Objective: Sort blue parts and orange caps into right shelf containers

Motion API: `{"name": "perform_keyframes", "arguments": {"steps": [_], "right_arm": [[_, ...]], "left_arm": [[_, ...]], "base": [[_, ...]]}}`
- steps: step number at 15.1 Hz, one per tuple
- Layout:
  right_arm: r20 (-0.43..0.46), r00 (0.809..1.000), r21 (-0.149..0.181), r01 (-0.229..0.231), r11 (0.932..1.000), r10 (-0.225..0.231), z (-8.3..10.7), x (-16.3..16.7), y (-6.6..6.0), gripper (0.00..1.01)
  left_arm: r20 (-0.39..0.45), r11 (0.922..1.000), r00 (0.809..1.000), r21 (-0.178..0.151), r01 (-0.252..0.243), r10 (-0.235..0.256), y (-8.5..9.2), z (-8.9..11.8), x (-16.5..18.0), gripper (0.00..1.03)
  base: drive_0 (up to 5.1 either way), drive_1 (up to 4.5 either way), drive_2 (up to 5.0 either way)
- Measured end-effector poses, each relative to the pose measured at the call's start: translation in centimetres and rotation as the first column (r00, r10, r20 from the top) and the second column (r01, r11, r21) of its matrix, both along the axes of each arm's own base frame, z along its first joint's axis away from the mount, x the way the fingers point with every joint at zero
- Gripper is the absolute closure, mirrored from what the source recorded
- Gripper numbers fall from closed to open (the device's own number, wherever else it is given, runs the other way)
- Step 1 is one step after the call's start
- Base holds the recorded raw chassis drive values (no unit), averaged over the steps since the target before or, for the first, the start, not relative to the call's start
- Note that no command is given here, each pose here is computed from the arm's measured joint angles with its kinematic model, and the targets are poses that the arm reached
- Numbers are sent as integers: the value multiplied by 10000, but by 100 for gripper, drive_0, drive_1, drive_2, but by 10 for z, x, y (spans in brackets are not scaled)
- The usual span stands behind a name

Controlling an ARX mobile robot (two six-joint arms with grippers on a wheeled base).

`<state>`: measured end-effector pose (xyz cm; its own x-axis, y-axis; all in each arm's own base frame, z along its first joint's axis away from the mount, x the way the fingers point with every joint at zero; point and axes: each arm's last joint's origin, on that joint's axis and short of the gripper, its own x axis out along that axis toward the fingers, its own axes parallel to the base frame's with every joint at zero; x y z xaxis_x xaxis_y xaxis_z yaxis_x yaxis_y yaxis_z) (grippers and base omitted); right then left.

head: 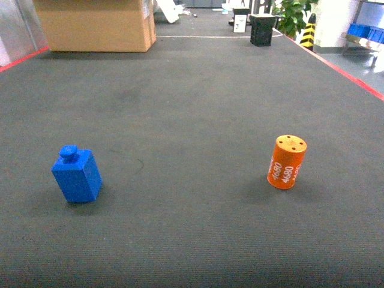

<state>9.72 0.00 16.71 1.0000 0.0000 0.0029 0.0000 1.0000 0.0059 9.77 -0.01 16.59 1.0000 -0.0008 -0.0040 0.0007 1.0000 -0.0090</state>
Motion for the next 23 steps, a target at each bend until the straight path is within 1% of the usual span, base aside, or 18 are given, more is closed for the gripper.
{"name": "perform_keyframes", "arguments": {"steps": [1,2,3,4,5,6,7,8,9,10,11,12,13,15,17,18,20,23], "right_arm": [[0,10000,0,0,10000,0,0,0,0,3],[0,10000,0,0,10000,0,0,0,0,3],[-8,9957,95,929,9956,-929,1,1,2,3],[-118,9881,145,1533,9881,-1531,0,3,5,3],[-123,9805,165,1961,9804,-1959,1,5,7,3],[21,9697,258,2441,9694,-2442,3,9,10,3],[214,9712,357,2364,9710,-2373,6,16,16,3],[228,9777,321,2079,9776,-2087,8,25,21,3],[339,9849,365,1686,9850,-1698,15,38,27,3],[575,9890,431,1339,9901,-1363,24,52,33,3],[878,9907,539,991,9936,-1036,36,72,40,3],[1007,9926,558,621,9965,-675,43,95,49,3],[588,9975,503,360,9981,-390,38,125,59,3],[-660,9977,432,179,9989,-150,12,163,72,3],[-1123,9937,561,47,9984,17,-2,190,82,3],[-1325,9910,679,-95,9976,185,-8,204,87,3],[-1770,9831,773,-337,9964,470,-21,220,98,3],[-1928,9793,771,-480,9959,621,-30,234,109,3]], "left_arm": [[-65,10000,9999,1,-84,84,0,-1,0,5],[-891,9938,9898,165,-1097,1108,-3,-3,1,5],[-1154,9818,9751,399,-1857,1891,-5,-4,3,5],[-1135,9664,9599,486,-2525,2565,-4,-4,4,5],[-933,9598,9553,415,-2776,2804,-3,-2,4,5],[-696,9591,9566,290,-2816,2830,-4,3,8,5],[-733,9651,9623,313,-2601,2618,-6,3,16,5],[-672,9685,9662,292,-2473,2488,-8,5,25,5],[-434,9731,9722,188,-2294,2300,-10,14,37,5],[-139,9785,9784,43,-2060,2061,-14,24,50,5],[171,9864,9862,-101,-1643,1645,-21,35,69,5],[248,9912,9909,-165,-1317,1321,-27,41,89,5],[-155,9957,9956,-41,-927,926,-37,36,115,5],[-1004,9987,9937,193,-474,491,-56,23,150,5],[-1208,9999,9927,165,5,15,-73,18,171,5],[-1525,9998,9883,167,116,-89,-78,9,183,5],[-2216,9994,9750,263,235,-171,-82,-14,198,5],[-2559,9991,9664,261,332,-254,-84,-29,209,5]], "base": [[0,0,0],[0,0,0],[0,0,0],[0,0,0],[0,0,0],[0,0,0],[0,0,0],[0,0,0],[0,0,0],[0,0,0],[0,0,0],[0,0,0],[0,0,0],[0,0,0],[0,0,0],[0,0,0],[0,0,0],[0,0,0]]}}
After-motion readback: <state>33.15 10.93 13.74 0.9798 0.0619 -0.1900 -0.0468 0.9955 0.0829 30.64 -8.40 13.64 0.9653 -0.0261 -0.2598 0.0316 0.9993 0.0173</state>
